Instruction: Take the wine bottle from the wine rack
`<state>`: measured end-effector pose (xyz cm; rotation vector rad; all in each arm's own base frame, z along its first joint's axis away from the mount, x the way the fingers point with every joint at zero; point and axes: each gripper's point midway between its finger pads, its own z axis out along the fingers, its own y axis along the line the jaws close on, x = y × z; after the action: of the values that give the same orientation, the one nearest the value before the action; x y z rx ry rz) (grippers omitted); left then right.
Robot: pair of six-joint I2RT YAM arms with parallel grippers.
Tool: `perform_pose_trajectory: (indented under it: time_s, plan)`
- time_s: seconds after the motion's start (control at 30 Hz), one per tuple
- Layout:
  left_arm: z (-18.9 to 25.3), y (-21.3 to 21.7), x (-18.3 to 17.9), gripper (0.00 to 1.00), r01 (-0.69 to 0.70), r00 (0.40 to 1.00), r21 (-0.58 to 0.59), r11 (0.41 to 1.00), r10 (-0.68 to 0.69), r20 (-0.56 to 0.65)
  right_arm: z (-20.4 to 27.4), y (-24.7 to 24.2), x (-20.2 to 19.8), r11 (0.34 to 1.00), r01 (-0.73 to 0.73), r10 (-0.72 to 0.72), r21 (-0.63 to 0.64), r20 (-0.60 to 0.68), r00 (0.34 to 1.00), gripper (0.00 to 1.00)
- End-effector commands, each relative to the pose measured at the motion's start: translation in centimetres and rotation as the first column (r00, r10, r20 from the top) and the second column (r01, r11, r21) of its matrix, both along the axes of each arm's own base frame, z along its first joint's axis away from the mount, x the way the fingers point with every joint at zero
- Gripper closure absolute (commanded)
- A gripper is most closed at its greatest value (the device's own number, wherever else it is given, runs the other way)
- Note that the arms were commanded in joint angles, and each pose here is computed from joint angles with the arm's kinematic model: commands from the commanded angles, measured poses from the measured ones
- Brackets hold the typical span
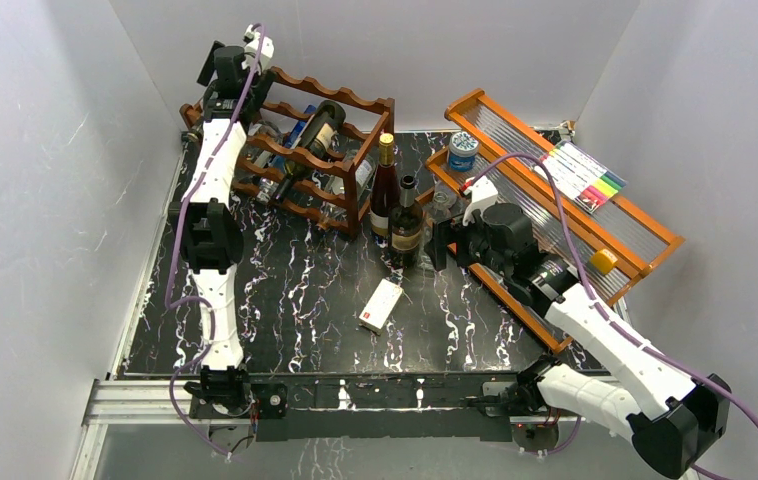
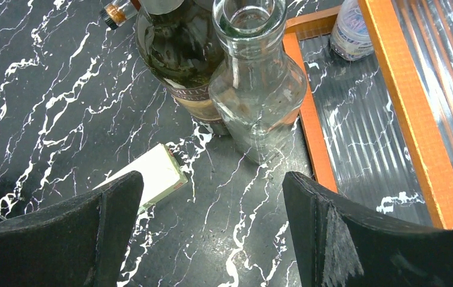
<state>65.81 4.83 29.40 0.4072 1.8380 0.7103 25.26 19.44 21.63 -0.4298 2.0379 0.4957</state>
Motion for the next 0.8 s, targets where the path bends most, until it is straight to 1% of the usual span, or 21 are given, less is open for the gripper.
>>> perform_pose_trajectory:
  time_s: [0.0, 0.13, 0.27, 0.37, 0.47, 0.5, 0.57, 0.77]
  plan:
    - [-0.7, 1.1, 0.2, 0.02, -0.007, 1.0, -0.05, 0.999, 0.007, 0.005, 3.7, 0.4, 0.6, 0.998, 0.0, -0.005, 0.068, 0.073, 0.997, 0.02]
    - [-1.3, 1.1, 0.0, 0.02, -0.006, 1.0, -0.131, 0.991, 0.006, 0.0, 3.8, 0.4, 0.5, 0.997, 0.003, -0.008, 0.072, 0.074, 0.997, 0.02]
    - [-1.8, 0.6, -0.4, 0.08, 0.013, 1.0, -0.167, 0.986, -0.017, -0.022, 3.9, 0.4, 0.5, 0.997, 0.004, -0.01, 0.077, 0.079, 0.997, 0.02]
    - [-1.5, 0.1, -0.7, 0.17, 0.032, 0.999, -0.183, 0.983, -0.035, -0.013, 3.8, 0.4, 0.6, 0.996, 0.008, -0.014, 0.085, 0.073, 0.997, 0.02]
    - [-0.4, 0.4, -1.1, 0.36, 0.022, 1.0, -0.179, 0.984, -0.02, 0.009, 3.7, 0.6, 0.5, 0.996, 0.008, -0.014, 0.09, 0.063, 0.998, 0.02]
    - [0.2, 0.4, -1.2, 0.4, 0.022, 1.0, -0.181, 0.983, -0.018, 0.021, 3.7, 0.6, 0.5, 0.996, 0.008, -0.013, 0.091, 0.061, 0.998, 0.02]
    - [1.3, 0.2, -1.5, 0.47, 0.028, 0.999, -0.187, 0.982, -0.021, 0.042, 3.6, 0.5, 0.4, 0.996, 0.009, -0.014, 0.093, 0.058, 0.998, 0.02]
    - [4.7, -0.3, -2.7, 0.6, 0.06, 0.994, -0.191, 0.98, -0.041, 0.103, 4.0, 0.6, 0.1, 0.993, 0.004, -0.012, 0.116, 0.063, 0.998, 0.02]
